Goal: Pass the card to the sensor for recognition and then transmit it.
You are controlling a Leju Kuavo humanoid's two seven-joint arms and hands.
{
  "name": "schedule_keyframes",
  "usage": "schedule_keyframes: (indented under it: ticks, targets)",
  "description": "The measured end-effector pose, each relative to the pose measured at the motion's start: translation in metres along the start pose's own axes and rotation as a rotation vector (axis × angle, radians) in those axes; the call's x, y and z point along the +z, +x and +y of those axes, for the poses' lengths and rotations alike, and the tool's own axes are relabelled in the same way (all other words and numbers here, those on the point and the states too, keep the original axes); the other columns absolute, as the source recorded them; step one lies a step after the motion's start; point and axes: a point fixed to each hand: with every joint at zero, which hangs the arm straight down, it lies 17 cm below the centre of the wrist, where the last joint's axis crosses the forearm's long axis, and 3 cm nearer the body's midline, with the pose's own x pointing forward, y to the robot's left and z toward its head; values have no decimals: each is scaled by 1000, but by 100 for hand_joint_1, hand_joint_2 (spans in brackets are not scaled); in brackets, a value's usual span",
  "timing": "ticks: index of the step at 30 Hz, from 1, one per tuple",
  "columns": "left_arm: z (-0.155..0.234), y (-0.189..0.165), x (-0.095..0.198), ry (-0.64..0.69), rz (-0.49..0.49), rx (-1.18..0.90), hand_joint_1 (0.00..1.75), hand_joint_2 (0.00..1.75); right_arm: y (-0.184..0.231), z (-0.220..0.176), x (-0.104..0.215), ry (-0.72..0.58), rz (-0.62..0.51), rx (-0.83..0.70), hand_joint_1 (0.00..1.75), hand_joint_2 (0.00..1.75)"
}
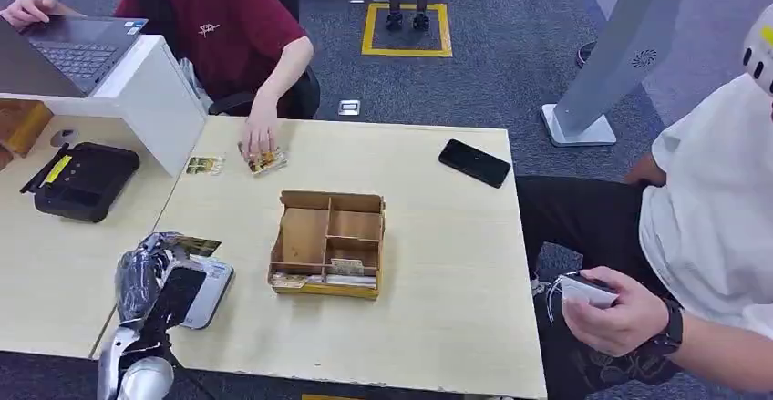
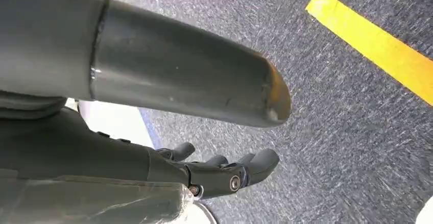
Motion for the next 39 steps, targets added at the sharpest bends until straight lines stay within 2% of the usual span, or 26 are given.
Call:
schedule_keyframes:
  ticks: [8, 15, 24, 39]
  targets:
    - [72, 17, -65, 318, -65, -72, 175, 175, 4, -4, -1, 5, 6, 102, 0, 0]
    - [108, 14, -105, 421, -151, -246, 175, 175, 14, -6, -3, 11, -13, 139, 0, 0]
    - [129, -11, -111, 490, -84, -251, 175, 175, 20, -6, -3, 13, -25, 157, 0, 0]
    - [118, -21, -109, 483, -50, -227, 175, 175, 22, -6, -3, 16, -31, 164, 0, 0]
